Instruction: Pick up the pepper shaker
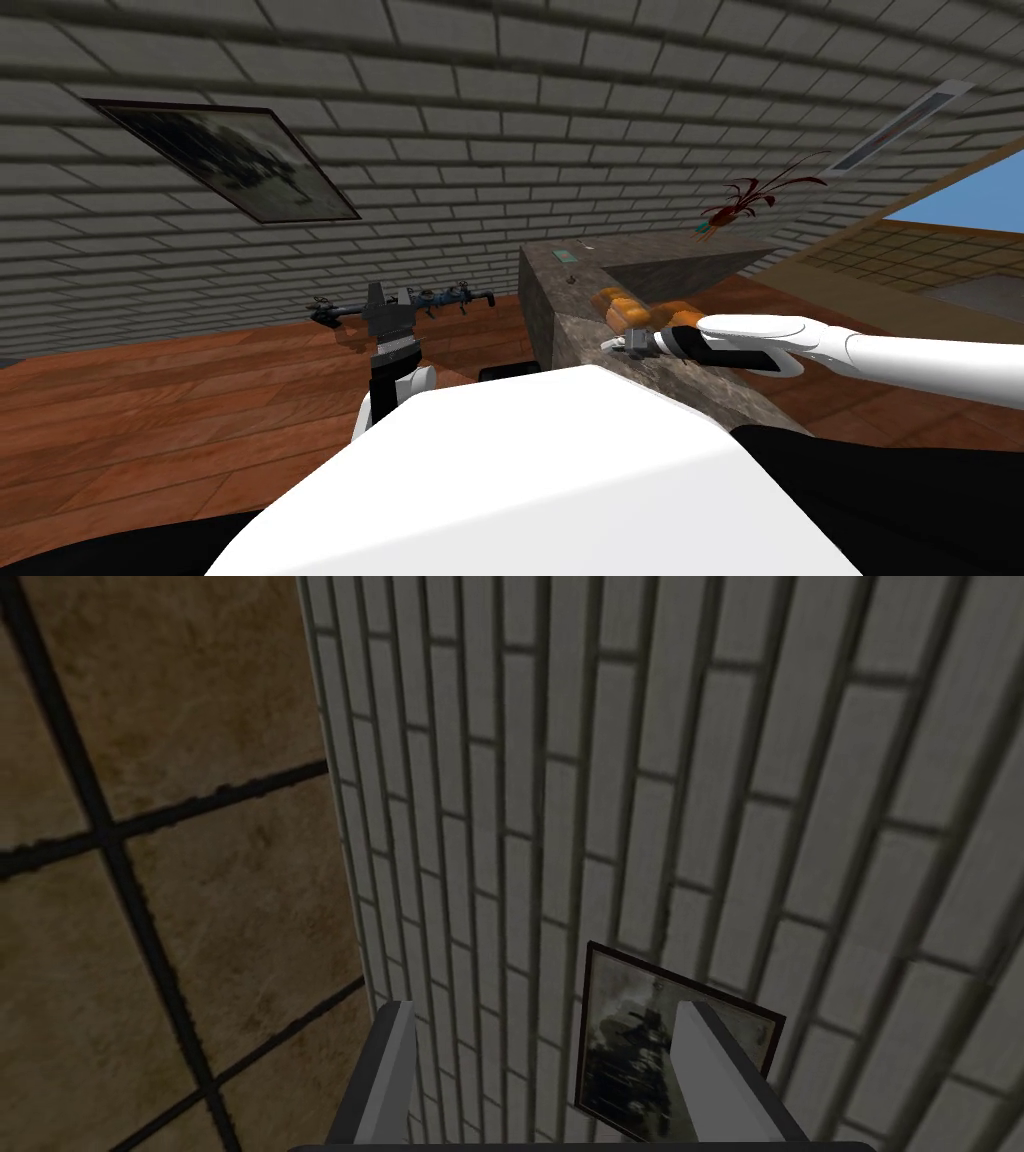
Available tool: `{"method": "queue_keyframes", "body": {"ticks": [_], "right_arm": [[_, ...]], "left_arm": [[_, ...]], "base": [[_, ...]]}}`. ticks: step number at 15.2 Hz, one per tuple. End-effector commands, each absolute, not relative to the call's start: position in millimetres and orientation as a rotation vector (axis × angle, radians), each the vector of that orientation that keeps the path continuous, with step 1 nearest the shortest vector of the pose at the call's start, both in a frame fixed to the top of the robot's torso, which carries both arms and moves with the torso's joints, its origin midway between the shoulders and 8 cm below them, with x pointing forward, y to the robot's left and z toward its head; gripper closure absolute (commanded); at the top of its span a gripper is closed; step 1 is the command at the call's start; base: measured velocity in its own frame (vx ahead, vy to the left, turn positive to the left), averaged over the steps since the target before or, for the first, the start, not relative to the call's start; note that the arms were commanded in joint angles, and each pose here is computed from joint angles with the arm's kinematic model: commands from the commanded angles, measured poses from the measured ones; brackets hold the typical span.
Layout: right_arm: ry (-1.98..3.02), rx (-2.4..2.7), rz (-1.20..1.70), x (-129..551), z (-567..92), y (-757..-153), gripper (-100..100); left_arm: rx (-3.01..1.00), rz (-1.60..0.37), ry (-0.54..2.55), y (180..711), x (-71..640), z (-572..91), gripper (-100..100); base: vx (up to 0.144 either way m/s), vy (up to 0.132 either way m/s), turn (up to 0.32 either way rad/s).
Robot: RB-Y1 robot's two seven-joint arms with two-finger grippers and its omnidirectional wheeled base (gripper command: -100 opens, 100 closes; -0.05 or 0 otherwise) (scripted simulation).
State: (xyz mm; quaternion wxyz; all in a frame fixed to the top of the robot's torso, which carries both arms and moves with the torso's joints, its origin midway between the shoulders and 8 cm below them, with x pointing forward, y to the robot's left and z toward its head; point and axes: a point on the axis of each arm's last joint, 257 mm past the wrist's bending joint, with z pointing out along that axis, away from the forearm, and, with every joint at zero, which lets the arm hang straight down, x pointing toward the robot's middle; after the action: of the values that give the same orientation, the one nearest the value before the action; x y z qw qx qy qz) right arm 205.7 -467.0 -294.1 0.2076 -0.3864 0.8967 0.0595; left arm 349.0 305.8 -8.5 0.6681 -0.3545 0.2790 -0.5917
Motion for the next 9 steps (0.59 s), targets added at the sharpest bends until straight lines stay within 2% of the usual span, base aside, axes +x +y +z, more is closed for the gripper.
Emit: {"method": "queue_keyframes", "body": {"ticks": [1, 9], "right_arm": [[2.488, -1.094, 0.169, 208.4, -290.5, -469.7, 100], [2.47, -1.144, 0.177, 214.5, -278.1, -478.1, 100]], "left_arm": [[-0.799, -1.335, 0.629, 305.8, 349.0, -8.5, 0], [-0.8, -1.334, 0.629, 305.8, 349.0, -8.5, 0]], "base": [[0.014, 0.015, -0.135], [0.022, 0.035, -0.111]]}}
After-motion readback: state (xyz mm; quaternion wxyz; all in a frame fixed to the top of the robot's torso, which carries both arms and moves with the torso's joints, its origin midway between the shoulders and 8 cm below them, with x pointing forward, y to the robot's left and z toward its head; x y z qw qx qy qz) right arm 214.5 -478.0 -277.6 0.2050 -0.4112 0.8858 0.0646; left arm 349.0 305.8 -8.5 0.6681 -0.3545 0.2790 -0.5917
